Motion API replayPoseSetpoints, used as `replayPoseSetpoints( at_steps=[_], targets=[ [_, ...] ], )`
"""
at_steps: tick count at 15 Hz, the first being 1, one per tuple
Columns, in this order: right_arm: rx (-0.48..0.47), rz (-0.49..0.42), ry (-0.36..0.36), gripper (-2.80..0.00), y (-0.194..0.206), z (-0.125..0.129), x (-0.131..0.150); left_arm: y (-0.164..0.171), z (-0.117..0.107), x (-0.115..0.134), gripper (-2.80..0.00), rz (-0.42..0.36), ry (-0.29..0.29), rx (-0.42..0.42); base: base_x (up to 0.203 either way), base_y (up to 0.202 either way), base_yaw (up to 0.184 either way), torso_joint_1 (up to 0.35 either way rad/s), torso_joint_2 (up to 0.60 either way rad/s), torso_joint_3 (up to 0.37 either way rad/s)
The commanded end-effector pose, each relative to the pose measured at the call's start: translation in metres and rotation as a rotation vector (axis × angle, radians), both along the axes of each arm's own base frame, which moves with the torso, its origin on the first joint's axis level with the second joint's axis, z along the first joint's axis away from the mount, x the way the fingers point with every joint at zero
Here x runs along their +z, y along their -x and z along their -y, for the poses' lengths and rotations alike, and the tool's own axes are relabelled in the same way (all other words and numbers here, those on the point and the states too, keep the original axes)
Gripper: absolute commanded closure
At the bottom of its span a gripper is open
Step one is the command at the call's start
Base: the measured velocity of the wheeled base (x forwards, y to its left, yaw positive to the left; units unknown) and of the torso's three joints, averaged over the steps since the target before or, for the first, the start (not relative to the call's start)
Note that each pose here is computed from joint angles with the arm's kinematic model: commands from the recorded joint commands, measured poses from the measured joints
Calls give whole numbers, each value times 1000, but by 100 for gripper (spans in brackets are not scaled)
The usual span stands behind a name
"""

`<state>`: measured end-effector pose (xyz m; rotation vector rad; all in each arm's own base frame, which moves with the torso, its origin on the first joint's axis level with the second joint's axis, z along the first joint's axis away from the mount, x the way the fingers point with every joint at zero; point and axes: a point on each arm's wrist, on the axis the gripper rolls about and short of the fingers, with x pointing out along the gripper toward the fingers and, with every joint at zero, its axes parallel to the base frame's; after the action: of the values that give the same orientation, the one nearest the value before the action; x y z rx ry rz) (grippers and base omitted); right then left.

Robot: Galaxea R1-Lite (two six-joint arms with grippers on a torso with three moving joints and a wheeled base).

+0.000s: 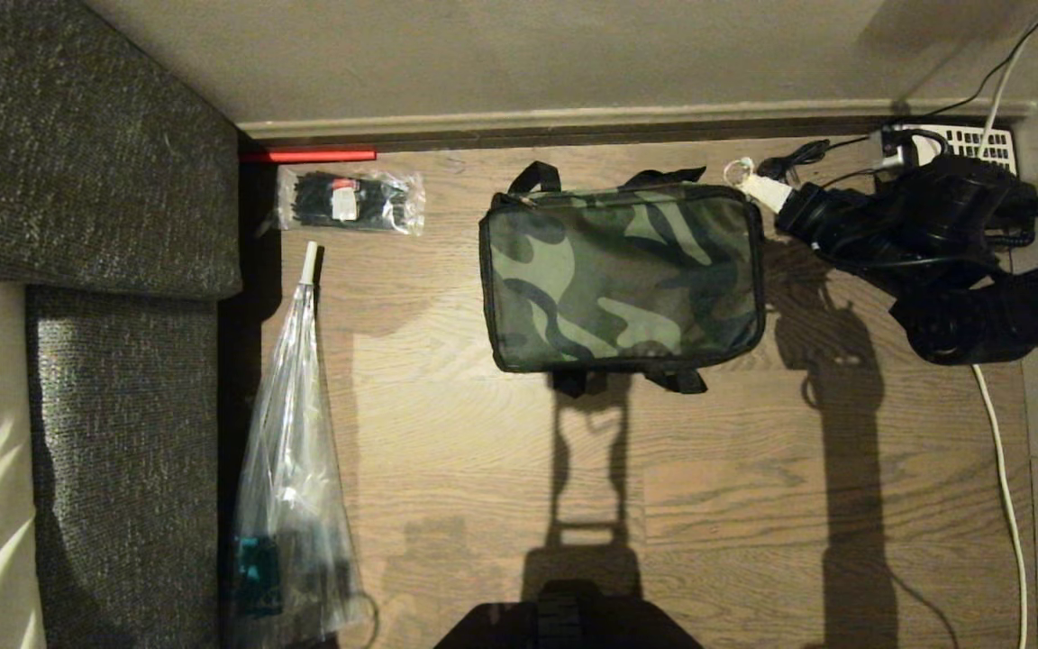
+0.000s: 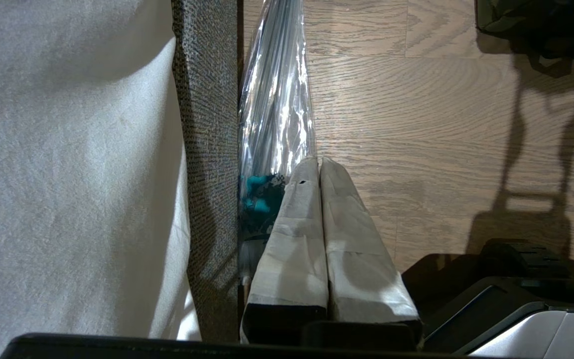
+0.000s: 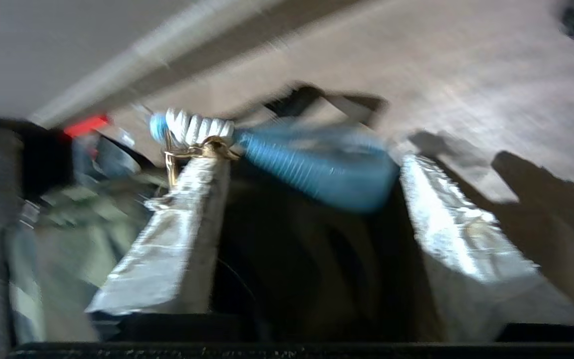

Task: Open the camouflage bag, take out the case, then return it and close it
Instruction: Open the top of the storage box

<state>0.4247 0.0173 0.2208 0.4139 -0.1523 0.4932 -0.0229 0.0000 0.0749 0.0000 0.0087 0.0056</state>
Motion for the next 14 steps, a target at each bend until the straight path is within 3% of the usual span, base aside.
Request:
replayPoseSetpoints(
  at_steps=[1, 4, 7, 12, 14],
  targets=[
    [-44, -44, 36, -280, 10, 17, -14, 0, 0, 0, 0, 0, 0, 1, 0, 0, 0, 0, 0, 0],
    [-141, -74, 159, -280, 18, 47, -41, 0, 0, 0, 0, 0, 0, 1, 0, 0, 0, 0, 0, 0],
    [-173, -115, 157, -280, 35, 63, -38, 0, 0, 0, 0, 0, 0, 1, 0, 0, 0, 0, 0, 0],
    [-9, -263, -16, -280, 91, 49, -29, 0, 0, 0, 0, 0, 0, 1, 0, 0, 0, 0, 0, 0],
    [108, -377, -150, -280, 111, 41, -23, 0, 0, 0, 0, 0, 0, 2, 0, 0, 0, 0, 0, 0]
  ],
)
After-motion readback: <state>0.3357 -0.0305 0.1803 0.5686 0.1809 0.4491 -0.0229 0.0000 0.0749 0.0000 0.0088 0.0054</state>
